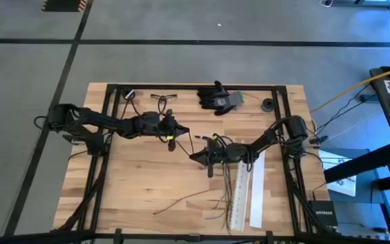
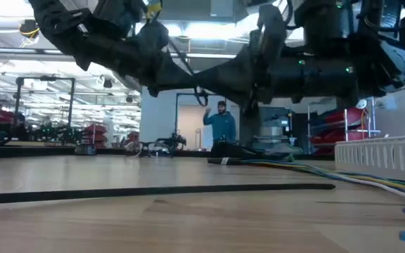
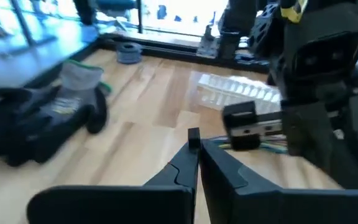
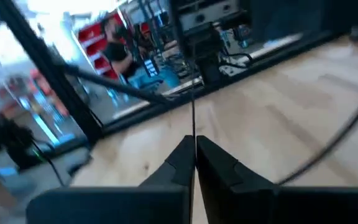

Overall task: Ziptie cables
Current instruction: Wrap the top zip tie on the cables

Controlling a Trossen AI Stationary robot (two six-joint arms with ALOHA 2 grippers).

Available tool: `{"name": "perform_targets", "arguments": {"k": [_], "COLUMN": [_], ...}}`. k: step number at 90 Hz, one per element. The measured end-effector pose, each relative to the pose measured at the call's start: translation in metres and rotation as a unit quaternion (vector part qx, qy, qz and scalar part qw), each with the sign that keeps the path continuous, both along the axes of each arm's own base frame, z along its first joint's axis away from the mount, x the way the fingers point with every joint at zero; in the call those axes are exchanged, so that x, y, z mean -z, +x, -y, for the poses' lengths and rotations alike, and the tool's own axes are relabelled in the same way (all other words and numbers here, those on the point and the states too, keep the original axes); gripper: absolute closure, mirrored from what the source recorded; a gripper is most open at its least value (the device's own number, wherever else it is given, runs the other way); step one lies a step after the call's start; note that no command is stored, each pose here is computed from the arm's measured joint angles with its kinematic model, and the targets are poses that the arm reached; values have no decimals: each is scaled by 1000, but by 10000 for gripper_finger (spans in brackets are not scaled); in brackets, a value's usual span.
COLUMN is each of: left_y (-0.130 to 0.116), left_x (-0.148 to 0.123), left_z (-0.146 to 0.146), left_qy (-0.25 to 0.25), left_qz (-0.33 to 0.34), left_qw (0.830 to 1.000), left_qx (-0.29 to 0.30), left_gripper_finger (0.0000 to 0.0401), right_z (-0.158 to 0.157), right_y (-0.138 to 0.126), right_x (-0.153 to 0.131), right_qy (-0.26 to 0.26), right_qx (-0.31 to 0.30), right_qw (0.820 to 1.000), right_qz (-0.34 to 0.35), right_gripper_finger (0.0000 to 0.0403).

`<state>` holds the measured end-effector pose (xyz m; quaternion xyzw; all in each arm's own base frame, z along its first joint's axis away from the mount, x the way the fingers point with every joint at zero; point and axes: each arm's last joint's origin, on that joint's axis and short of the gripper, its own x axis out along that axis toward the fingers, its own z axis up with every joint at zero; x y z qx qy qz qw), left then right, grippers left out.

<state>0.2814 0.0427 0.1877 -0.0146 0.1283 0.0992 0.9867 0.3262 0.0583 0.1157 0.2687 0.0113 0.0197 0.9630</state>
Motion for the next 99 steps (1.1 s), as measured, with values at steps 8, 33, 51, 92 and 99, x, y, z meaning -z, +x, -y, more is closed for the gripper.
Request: {"name": "perform_targets", "arguments": {"k": [8,33,51,92,99], "left_y": [0,4,4,4,4], "left_x": [-1,-7,-8,-8,-8], "left_z": [1,5,10,16,16], "left_qy": [38,134,181,208,208], "left_qz": [-4,-21,-37,-47,-46], "left_qw": [999,990,980,974,974], "left_qx": [-20,-50,-69,-74,-74], "left_gripper_finger": [401,401,401,401,401], "right_z": [1,2,4,2,3], "right_y": [-4,-8,-8,-20,-20], "right_x": [1,3,-3,6,6], "right_qy": [53,200,278,322,321], "right_qx": [1,15,37,80,83], "right_qw": [999,980,959,943,943], "right_qz": [4,-1,29,19,20], "right_gripper_finger": [403,403,403,403,403]}}
